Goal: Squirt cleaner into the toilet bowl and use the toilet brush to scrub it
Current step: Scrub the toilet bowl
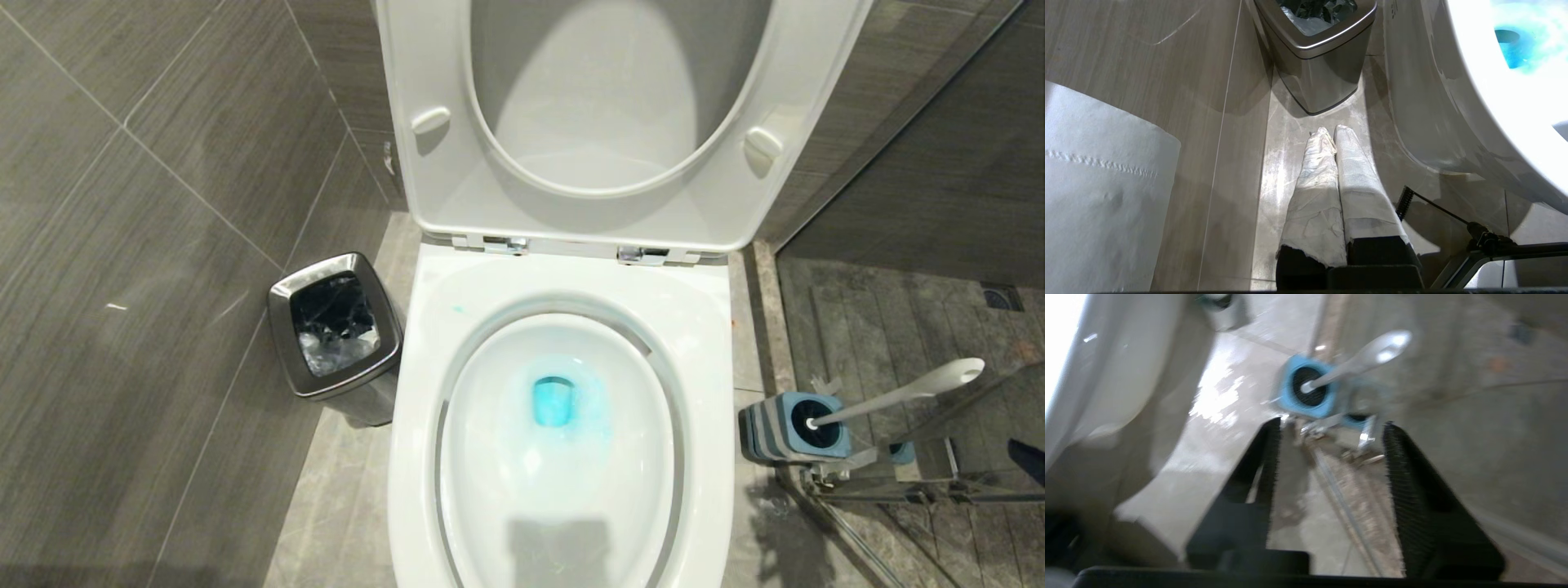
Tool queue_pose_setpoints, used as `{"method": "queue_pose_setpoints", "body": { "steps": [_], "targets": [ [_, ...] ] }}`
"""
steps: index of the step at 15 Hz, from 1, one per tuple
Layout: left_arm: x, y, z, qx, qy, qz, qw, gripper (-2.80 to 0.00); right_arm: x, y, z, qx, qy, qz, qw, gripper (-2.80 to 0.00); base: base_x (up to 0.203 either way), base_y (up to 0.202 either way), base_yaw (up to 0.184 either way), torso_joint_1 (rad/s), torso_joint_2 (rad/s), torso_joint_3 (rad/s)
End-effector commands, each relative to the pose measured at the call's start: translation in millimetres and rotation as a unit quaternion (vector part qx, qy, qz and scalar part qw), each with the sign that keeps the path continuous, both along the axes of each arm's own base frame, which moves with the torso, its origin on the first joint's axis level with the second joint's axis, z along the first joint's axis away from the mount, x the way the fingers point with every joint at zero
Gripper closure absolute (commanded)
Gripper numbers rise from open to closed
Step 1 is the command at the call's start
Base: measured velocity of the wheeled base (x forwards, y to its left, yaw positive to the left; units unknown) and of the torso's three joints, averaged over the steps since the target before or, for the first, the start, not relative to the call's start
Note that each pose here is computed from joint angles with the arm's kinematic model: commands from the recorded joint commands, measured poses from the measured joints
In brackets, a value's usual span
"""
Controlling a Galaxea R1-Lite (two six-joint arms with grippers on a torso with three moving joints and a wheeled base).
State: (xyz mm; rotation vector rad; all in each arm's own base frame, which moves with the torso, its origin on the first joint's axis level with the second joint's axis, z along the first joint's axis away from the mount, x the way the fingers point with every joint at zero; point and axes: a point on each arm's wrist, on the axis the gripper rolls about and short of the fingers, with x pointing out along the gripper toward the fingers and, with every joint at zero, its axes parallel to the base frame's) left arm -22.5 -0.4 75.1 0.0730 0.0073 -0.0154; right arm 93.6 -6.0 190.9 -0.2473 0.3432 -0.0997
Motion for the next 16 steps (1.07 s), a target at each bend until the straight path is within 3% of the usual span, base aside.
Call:
{"method": "queue_pose_setpoints", "body": {
  "steps": [1,5,11,14,16],
  "targets": [
    [0.0,0.0,0.0,0.0,0.0,0.0,1.0,0.0,-8.7,-1.0,-4.6,0.004,-0.006,0.017,1.0,0.0,0.0,0.0,0.0,0.0,0.0,0.0],
    [0.0,0.0,-0.2,0.0,0.0,0.0,1.0,0.0,-11.5,-1.3,-10.0,-0.038,0.024,0.027,0.999,0.0,0.0,0.0,0.0,0.0,0.0,0.0],
    [0.0,0.0,-0.1,0.0,0.0,0.0,1.0,0.0,-33.3,-1.6,-20.8,-0.028,0.079,0.011,0.996,0.0,0.0,0.0,0.0,0.0,0.0,0.0],
    [0.0,0.0,0.0,0.0,0.0,0.0,1.0,0.0,-37.9,-1.4,-18.1,0.006,0.073,0.013,0.997,0.0,0.0,0.0,0.0,0.0,0.0,0.0],
    [0.0,0.0,0.0,0.0,0.0,0.001,1.0,0.0,-20.1,-4.1,-13.5,0.016,0.04,0.006,0.999,0.0,0.0,0.0,0.0,0.0,0.0,0.0]
  ]
}}
